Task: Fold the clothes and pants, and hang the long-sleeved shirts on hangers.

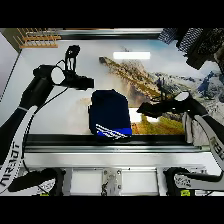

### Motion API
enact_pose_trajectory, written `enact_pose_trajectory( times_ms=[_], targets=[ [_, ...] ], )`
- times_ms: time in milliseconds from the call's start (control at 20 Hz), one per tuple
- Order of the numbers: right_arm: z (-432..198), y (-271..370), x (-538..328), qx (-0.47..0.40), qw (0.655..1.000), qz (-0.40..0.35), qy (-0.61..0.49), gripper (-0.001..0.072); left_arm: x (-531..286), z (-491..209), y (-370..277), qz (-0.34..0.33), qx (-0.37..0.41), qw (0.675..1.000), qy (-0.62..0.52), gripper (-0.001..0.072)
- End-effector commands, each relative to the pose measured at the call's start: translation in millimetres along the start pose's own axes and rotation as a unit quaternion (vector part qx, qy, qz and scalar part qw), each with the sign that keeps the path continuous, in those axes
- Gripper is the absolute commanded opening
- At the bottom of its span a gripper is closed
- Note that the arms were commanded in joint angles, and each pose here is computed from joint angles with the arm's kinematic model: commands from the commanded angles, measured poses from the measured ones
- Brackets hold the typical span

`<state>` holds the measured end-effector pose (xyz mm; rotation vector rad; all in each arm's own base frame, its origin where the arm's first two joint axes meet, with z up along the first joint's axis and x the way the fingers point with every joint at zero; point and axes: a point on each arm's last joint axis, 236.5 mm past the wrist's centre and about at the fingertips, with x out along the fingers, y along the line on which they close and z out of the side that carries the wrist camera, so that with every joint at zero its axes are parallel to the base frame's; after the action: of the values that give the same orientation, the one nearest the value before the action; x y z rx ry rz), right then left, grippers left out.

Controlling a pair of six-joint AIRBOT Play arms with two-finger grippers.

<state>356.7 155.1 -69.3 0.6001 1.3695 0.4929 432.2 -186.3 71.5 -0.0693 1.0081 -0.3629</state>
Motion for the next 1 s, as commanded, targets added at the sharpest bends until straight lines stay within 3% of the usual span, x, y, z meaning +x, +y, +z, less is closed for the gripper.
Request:
enact_pose_trajectory(
  times_ms=[0,200,250,350,400,500,600,800,950],
  targets=[
    [-18,26,62,0.031,0.996,0.076,0.045,0.0661,-14,-24,-25,-0.037,-0.004,0.999,-0.008,0.0011],
    [-33,70,107,0.021,0.993,0.108,0.05,0.0659,-16,-40,-38,-0.047,0.009,0.999,-0.014,0.0011],
    [-34,80,114,0.008,0.993,0.107,0.045,0.0576,-16,-41,-40,-0.049,0.007,0.999,-0.013,0.0011],
    [-34,96,121,-0.022,0.993,0.107,0.039,0.014,-16,-40,-44,-0.058,-0.002,0.998,-0.012,0.0011],
    [-30,103,118,-0.05,0.992,0.113,0.034,0.0003,-16,-41,-44,-0.058,-0.002,0.998,-0.012,0.0012],
    [-8,105,95,-0.087,0.992,0.095,0.013,0.0003,-16,-44,-43,-0.057,-0.001,0.998,-0.005,0.0011],
    [26,75,43,-0.088,0.996,0.013,-0.011,0.0003,-16,-47,-43,-0.057,-0.001,0.998,0.002,0.0012],
    [85,-33,-131,-0.024,0.972,-0.202,-0.118,0.0003,-16,-47,-43,-0.057,-0.001,0.998,0.002,0.0011],
    [94,-87,-234,0.057,0.945,-0.235,-0.221,0.0003,-16,-47,-43,-0.057,-0.001,0.998,0.002,0.0011]
  ],
)
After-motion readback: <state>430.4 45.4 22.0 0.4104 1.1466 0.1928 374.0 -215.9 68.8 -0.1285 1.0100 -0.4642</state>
